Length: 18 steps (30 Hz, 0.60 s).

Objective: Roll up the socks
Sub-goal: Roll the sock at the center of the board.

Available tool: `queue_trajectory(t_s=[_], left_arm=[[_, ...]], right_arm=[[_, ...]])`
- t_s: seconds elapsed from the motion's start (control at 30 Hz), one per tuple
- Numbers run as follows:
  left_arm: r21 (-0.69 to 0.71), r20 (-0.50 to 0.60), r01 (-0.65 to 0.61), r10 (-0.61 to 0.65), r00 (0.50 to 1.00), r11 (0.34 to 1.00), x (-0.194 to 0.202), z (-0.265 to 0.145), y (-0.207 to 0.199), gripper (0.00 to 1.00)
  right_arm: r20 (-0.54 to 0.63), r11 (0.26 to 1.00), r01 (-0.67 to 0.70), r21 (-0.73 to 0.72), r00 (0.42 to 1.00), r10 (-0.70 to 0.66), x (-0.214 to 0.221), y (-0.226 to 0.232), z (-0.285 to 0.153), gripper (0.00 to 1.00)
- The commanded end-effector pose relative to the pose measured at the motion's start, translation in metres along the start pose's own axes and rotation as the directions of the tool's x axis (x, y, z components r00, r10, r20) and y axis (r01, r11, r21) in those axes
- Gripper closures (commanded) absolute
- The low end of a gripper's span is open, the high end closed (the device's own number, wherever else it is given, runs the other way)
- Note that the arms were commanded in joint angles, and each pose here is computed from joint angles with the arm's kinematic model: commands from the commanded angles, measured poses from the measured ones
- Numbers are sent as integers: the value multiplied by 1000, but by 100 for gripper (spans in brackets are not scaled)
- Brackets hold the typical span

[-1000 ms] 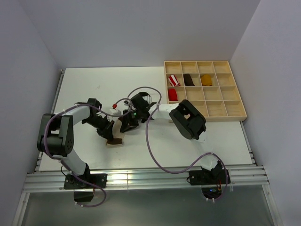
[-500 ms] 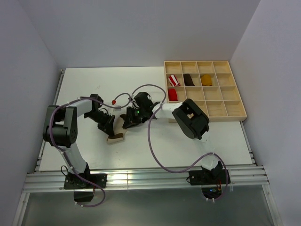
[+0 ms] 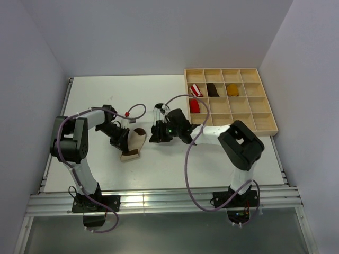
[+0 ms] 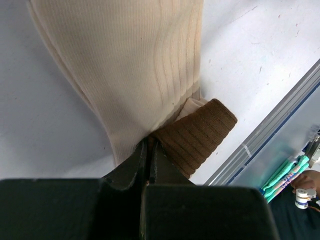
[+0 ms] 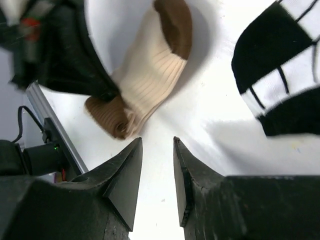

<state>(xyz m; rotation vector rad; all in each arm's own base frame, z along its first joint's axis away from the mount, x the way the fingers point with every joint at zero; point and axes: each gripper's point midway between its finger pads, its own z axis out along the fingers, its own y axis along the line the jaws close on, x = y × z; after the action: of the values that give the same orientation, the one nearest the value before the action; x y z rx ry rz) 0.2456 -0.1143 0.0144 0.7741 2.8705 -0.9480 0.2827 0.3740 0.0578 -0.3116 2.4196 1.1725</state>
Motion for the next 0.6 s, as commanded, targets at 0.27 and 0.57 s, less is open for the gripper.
queue_trajectory(t_s=[0.27,0.57], left_arm=[[-215,-58,-72,61,996,974,-7,4,59,100],[-165,-104,-85,69,992,983,-2,7,56,100]], right_arm=[[143,764,608,217,754,-641,-3,61,-17,53],[-20,457,857,236,475,-880,47,91,20,45]])
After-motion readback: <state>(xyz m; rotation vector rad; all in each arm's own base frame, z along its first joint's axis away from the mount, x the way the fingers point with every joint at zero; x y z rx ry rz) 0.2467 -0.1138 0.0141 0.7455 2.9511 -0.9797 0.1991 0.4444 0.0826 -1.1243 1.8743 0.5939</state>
